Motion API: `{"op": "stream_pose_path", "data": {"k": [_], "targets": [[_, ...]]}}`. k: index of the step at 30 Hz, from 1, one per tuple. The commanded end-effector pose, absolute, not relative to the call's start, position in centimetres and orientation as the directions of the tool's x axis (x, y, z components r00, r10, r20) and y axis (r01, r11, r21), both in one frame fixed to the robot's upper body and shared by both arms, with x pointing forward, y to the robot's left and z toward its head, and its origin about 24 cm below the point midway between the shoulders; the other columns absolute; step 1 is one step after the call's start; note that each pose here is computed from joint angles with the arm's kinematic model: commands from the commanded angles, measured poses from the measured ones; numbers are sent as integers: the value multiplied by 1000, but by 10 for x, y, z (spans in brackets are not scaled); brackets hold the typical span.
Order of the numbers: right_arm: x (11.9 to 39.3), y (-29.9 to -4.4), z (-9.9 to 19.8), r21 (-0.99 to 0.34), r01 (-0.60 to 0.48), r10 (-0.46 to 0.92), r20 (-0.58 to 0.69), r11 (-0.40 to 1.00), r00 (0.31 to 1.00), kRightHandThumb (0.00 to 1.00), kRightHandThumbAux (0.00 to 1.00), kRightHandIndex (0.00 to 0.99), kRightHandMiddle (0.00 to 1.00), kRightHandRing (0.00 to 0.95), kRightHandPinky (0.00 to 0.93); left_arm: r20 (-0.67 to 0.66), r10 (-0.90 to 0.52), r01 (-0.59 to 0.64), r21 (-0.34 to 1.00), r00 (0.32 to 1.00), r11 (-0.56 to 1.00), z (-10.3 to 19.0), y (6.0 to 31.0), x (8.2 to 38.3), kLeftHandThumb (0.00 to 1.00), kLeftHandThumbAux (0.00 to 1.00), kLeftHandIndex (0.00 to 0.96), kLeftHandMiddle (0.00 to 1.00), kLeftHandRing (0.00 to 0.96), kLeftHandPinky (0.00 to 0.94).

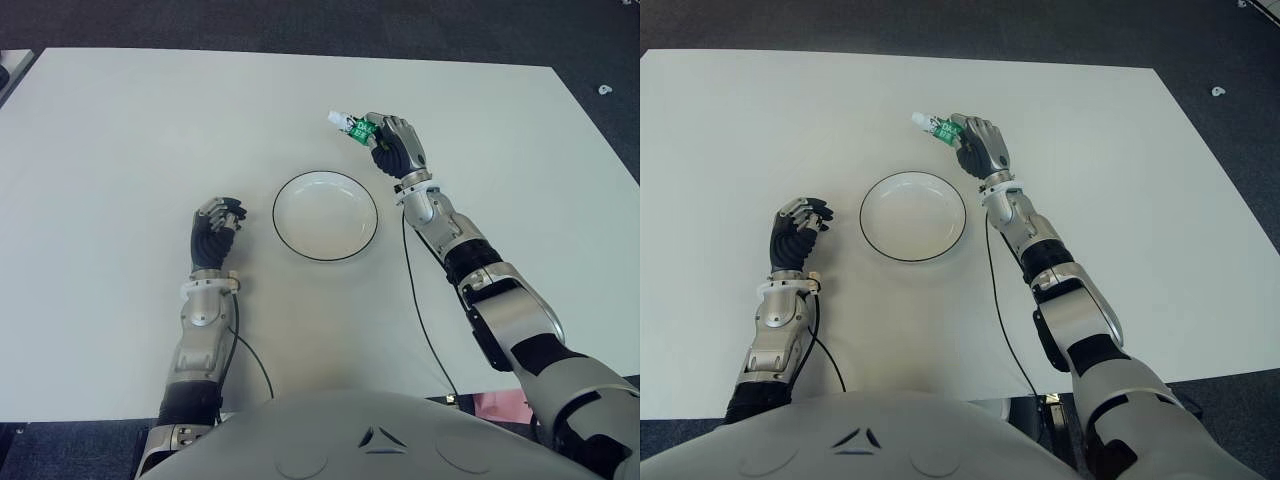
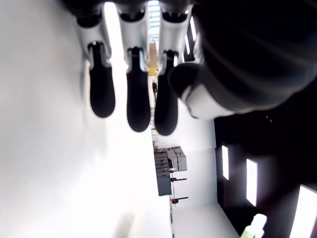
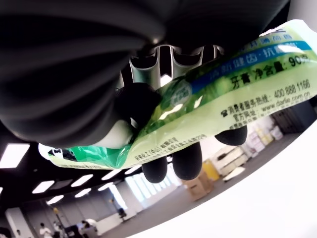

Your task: Put the toothpaste on the table into the plate.

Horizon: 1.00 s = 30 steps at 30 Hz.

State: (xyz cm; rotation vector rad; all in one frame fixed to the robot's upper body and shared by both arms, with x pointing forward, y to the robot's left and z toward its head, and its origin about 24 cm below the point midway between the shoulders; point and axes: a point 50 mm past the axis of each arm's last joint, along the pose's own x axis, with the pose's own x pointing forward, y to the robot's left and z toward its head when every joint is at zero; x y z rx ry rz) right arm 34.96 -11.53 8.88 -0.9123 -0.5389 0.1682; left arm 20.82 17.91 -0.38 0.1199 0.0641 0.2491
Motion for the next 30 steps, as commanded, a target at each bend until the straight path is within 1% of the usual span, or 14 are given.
{"op": "stream_pose_path", "data": {"k": [1, 12, 18, 24, 30], "targets": [[339, -106, 86, -792, 41, 417, 364, 609, 833, 851, 682, 389, 542, 865, 880, -242, 256, -229, 134, 936, 964, -38, 181, 189, 706, 721, 431, 494, 500, 505], [331, -89, 86, -843, -59, 550, 294, 534, 781, 847, 683, 390, 545, 876, 879, -234, 263, -236, 138, 936, 962, -40, 180, 190, 708, 721, 431, 494, 499, 505], [318, -82, 76, -872, -106, 620, 251, 479, 743, 848, 682, 392, 547, 869, 865, -242, 279, -248, 148, 929, 957, -40, 180, 190, 710, 720, 432, 500, 508, 511], [308, -80, 70, -892, -137, 666, 213, 432, 715, 849, 681, 394, 548, 860, 856, -243, 282, -253, 144, 928, 957, -40, 180, 190, 710, 720, 432, 502, 501, 497], [302, -82, 65, -917, -163, 715, 162, 363, 680, 851, 678, 397, 554, 868, 886, -247, 284, -257, 135, 927, 957, -40, 180, 189, 708, 721, 431, 496, 494, 496]]}}
